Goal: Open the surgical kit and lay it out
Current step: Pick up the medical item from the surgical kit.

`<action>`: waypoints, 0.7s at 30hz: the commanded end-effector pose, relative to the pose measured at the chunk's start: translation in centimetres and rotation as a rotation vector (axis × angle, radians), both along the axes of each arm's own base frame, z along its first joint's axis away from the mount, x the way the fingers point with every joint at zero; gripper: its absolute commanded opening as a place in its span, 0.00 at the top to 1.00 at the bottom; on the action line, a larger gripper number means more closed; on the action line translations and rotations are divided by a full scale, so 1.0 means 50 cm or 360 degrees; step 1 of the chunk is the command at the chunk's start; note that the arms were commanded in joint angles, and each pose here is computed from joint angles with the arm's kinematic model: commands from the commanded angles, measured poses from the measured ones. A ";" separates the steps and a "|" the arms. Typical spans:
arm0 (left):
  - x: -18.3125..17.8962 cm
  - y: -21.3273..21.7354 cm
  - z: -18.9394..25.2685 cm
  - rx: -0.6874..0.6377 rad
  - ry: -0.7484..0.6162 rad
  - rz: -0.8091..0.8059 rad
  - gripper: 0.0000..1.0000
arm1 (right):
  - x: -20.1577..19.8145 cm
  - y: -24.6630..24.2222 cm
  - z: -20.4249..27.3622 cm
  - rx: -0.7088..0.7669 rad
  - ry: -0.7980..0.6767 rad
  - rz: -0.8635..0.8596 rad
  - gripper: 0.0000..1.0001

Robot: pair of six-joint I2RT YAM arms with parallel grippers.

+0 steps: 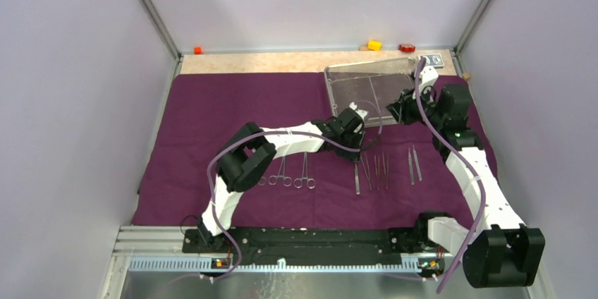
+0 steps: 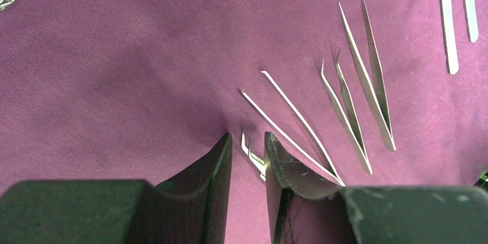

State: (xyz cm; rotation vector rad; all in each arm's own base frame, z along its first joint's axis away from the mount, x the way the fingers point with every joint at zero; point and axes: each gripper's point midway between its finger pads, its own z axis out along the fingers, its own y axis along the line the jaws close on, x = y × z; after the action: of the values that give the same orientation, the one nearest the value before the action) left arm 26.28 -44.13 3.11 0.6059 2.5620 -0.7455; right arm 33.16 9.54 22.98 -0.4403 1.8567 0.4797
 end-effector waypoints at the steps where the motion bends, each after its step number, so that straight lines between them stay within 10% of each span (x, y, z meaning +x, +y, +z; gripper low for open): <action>1: 0.007 -0.016 0.005 -0.0002 -0.0047 -0.0017 0.68 | 0.004 0.001 0.017 0.0012 -0.0054 0.0018 0.67; 21: 0.008 -0.020 0.065 -0.0076 -0.0250 -0.0132 0.90 | 0.006 -0.002 0.012 0.0002 -0.0046 0.0007 0.67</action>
State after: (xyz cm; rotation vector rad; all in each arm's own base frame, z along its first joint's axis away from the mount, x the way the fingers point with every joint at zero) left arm 25.91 -44.45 3.05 0.6879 2.5200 -0.7202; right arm 33.16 9.54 22.97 -0.4400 1.8572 0.4794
